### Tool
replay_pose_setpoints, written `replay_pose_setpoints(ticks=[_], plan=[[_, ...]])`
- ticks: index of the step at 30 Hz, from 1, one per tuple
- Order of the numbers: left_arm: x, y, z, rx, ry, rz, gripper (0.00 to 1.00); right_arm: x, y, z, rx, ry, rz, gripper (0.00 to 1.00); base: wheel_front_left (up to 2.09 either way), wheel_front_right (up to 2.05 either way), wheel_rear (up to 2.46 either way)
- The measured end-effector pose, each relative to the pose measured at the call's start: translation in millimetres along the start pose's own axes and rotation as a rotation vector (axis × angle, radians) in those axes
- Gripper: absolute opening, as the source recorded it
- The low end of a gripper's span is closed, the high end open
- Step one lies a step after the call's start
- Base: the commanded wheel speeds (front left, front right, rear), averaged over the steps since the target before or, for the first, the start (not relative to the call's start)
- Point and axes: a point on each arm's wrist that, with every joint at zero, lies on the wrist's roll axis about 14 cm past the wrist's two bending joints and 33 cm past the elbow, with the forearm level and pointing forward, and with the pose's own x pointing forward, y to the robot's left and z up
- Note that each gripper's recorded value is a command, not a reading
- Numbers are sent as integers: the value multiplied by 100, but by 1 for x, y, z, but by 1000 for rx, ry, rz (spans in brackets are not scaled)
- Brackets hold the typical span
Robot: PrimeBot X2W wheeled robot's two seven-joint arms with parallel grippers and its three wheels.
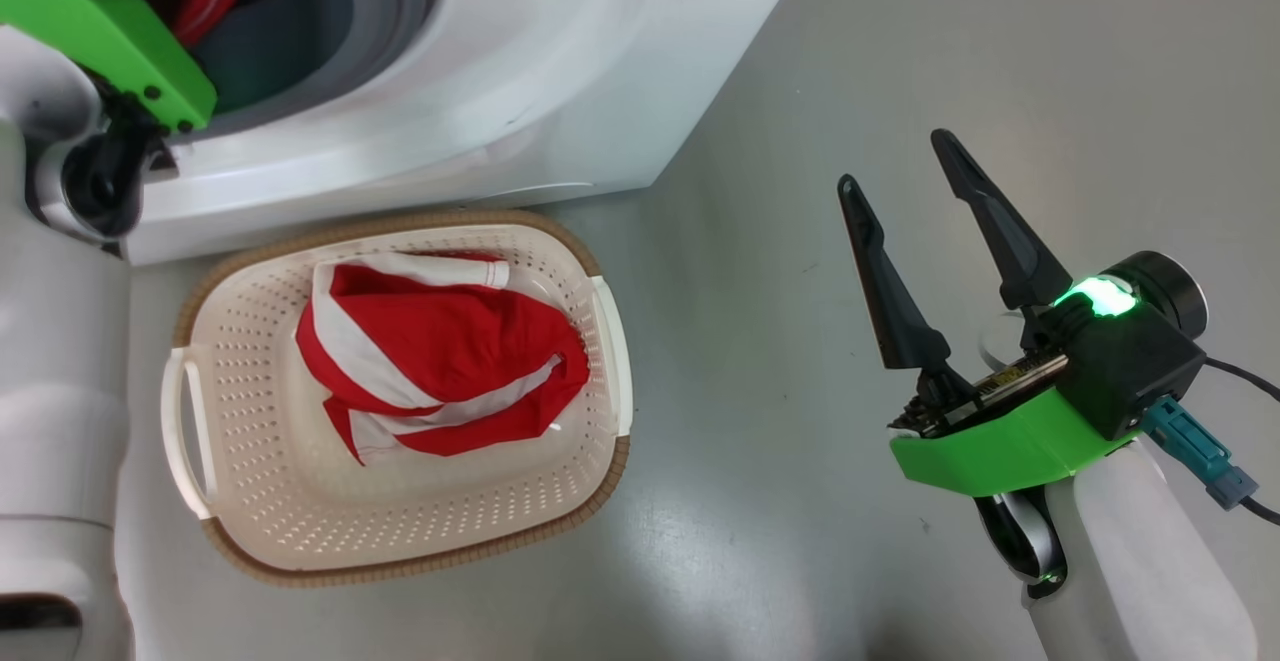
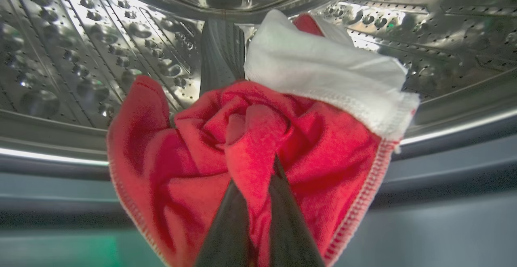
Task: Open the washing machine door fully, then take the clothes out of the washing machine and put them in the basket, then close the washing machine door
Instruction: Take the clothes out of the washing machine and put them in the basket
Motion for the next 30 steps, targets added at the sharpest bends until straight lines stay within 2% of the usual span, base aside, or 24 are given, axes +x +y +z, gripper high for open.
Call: replay_pose_setpoints(ticks=[14,18,23,30], plan=[[-46,28,42,204,-393,116,0,1,10,13,18,-28,21,100,0,0,0],[-63,26,47,243,-447,119,0,-1,10,19,57,-45,13,100,0,0,0],[-100,13,83,288,-613,121,0,-3,8,23,67,-48,2,100,0,0,0],[-143,6,67,303,-658,142,0,-13,11,37,74,-72,0,100,0,0,0]])
